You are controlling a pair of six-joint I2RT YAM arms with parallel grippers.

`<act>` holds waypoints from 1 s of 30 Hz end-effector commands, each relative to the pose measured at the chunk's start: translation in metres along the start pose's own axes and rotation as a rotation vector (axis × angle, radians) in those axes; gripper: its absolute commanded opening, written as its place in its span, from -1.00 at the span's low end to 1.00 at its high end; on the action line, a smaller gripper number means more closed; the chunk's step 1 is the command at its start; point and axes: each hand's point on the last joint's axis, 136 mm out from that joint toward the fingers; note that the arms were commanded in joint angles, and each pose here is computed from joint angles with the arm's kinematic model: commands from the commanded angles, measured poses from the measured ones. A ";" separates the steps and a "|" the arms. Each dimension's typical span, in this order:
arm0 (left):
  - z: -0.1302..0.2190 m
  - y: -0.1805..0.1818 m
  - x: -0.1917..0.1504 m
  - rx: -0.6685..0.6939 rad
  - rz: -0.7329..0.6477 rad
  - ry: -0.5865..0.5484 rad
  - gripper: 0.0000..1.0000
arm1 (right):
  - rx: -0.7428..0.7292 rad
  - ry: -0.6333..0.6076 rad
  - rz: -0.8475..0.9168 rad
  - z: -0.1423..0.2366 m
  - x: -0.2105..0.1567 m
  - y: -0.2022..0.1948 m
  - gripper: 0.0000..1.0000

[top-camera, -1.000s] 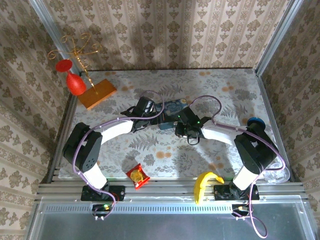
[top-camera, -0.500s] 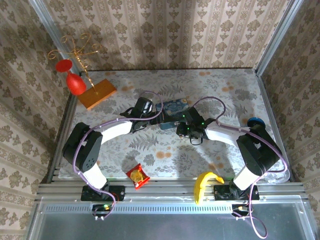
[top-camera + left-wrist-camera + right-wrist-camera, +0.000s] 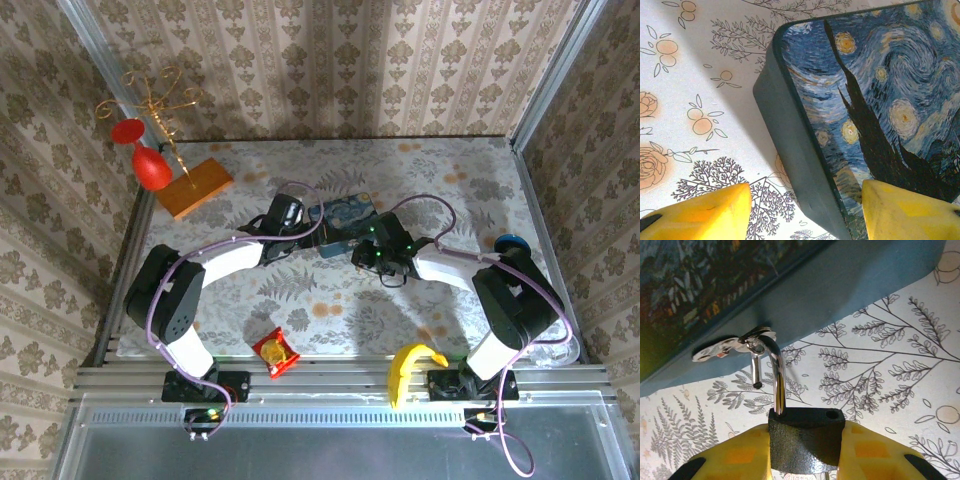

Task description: Unlock the padlock with the key

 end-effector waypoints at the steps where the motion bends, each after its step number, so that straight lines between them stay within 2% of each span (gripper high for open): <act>1: -0.002 0.037 -0.041 0.133 0.018 0.128 0.20 | 0.031 -0.010 -0.049 -0.002 0.004 0.000 -1.00; 16: 0.002 0.039 -0.035 0.145 0.015 0.119 0.19 | 0.028 -0.036 -0.129 0.000 0.008 -0.014 -1.00; 30: 0.001 0.040 -0.036 0.148 0.007 0.124 0.19 | 0.015 -0.092 -0.124 0.005 0.021 -0.012 -1.00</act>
Point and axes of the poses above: each hand's point on the last joint's axis, 136 mm out from that joint toward the fingers, its own z axis back along the fingers, its own y axis along the line the jaws close on, x = y × z, and after that the axes turned 10 degrees about -z, right-handed
